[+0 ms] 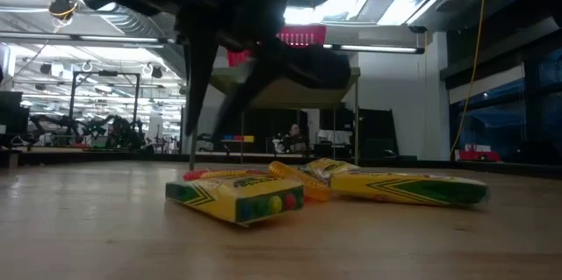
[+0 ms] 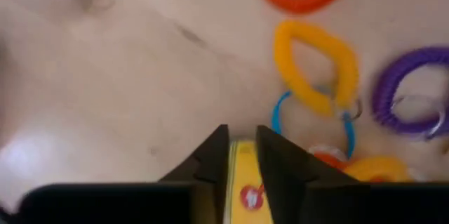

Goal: Pick & Place Office Desk Supplies
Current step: Put the blue rubber band into the blue bin

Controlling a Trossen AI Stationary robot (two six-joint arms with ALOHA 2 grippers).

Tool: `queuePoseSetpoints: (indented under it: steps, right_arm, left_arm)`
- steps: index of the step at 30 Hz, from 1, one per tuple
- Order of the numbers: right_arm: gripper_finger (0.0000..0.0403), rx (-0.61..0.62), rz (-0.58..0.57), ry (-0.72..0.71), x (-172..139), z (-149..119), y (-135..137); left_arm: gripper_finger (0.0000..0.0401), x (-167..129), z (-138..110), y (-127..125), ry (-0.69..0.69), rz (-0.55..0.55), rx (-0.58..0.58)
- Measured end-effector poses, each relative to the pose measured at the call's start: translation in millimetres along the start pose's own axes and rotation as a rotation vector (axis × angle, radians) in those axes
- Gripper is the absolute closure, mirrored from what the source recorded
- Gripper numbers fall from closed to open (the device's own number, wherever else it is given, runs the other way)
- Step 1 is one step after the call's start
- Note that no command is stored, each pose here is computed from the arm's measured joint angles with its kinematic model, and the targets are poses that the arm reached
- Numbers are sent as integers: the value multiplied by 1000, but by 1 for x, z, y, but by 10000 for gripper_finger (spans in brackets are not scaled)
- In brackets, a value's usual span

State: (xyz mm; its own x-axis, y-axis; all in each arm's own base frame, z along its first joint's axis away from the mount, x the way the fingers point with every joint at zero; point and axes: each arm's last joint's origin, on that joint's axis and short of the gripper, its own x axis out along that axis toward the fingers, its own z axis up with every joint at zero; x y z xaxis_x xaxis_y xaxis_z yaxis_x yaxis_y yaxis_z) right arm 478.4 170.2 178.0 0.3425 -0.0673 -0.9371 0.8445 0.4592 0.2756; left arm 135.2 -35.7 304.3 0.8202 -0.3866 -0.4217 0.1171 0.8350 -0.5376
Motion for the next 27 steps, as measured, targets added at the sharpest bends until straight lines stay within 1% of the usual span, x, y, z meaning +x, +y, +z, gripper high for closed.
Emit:
queuePoseSetpoints:
  steps: [5, 6, 9, 13, 14, 17, 23, 27]
  right_arm:
    - [256, 16, -26, 39, 9, 4, -4]
    - [247, 18, -45, 44, 11, 4, -6]
    - [236, 40, -34, 54, 16, 4, -4]
    - [241, 45, -59, 66, 29, 2, -7]
    - [244, 45, -68, 67, 30, 1, -8]
    - [256, 58, -44, 64, 31, 1, -5]
    - [273, 72, -54, 61, 39, -1, -6]
    - [293, 70, -64, 69, 44, -2, -7]
  left_arm:
    - [162, 0, 0, 0, 0, 0, 0]
    - [162, 0, 0, 0, 0, 0, 0]
    - [162, 0, 0, 0, 0, 0, 0]
    - [162, 0, 0, 0, 0, 0, -1]
    - [162, 0, 0, 0, 0, 0, -1]
    - [162, 0, 0, 0, 0, 0, -1]
    - [162, 0, 0, 0, 0, 0, -5]
    - [162, 0, 0, 0, 1, -1, -8]
